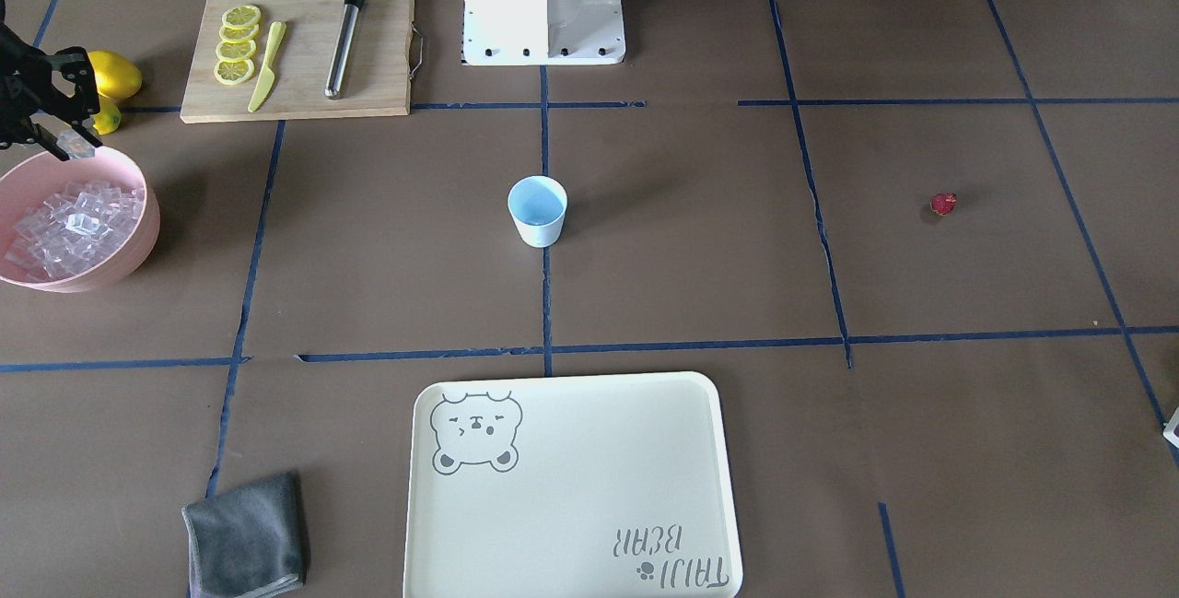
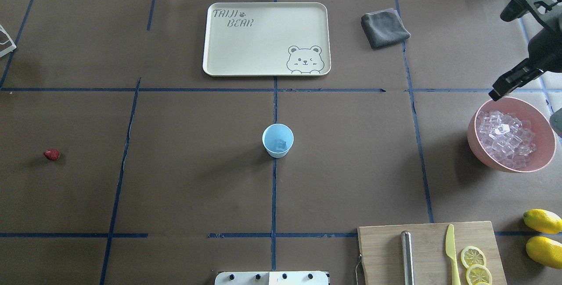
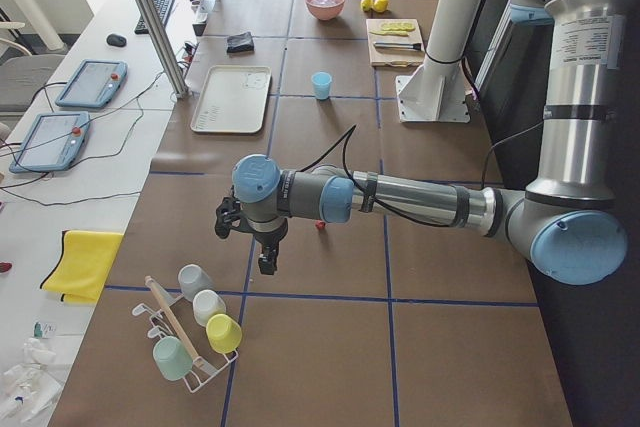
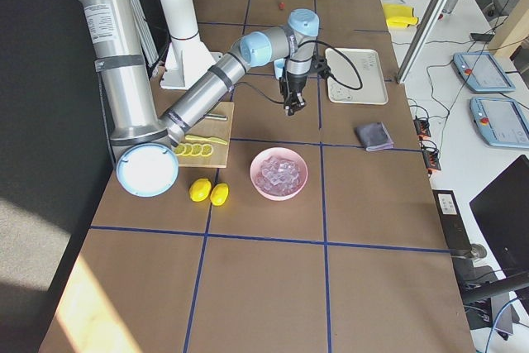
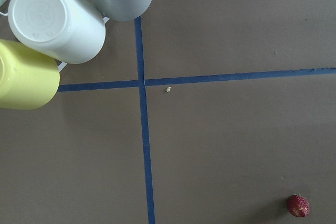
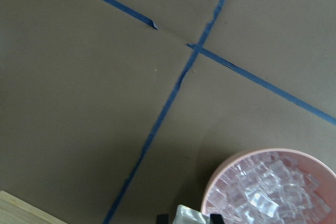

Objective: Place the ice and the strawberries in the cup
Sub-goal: 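Carry the ice cube over the light-blue cup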

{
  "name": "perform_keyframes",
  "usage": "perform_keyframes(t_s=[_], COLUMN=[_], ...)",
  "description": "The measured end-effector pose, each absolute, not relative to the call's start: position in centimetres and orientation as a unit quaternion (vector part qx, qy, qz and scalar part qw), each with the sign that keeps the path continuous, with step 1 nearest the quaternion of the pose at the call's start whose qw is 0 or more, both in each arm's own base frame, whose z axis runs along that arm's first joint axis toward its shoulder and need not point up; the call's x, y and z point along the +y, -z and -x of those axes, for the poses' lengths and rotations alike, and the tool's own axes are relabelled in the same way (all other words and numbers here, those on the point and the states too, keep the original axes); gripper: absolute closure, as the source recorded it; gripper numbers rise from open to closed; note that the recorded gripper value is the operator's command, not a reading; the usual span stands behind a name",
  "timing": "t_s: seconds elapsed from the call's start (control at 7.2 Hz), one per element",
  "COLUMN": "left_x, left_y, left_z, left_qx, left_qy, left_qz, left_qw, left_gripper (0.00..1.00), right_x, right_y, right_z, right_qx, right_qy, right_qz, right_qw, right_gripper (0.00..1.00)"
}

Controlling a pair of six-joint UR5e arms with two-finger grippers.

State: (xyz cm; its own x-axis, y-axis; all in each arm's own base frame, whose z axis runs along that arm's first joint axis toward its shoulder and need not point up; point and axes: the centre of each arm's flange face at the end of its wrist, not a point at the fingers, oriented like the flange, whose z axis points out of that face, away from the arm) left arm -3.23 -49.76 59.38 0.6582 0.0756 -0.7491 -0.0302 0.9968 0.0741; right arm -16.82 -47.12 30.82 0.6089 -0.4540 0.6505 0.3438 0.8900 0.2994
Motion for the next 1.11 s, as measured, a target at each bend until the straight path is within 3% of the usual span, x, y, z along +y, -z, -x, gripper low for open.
perform_keyframes(t_s=[0.42,1.11], left_x=[-49.7,-49.8], left_y=[-59.5,-59.8], left_z=[3.2,3.2], left_qx=[0.412,0.412], left_qy=[-0.029,-0.027], left_qz=[-0.026,-0.024], left_qw=[0.910,0.910], left_gripper=[0.00,0.00], right_x=[-48.0,-46.1], right_y=[-18.2,-14.7], right_z=[30.4,52.1], right_qx=[-0.448,-0.447], right_qy=[0.152,0.088], right_qz=[-0.046,-0.066], right_qw=[0.880,0.887], right_gripper=[1.00,1.00])
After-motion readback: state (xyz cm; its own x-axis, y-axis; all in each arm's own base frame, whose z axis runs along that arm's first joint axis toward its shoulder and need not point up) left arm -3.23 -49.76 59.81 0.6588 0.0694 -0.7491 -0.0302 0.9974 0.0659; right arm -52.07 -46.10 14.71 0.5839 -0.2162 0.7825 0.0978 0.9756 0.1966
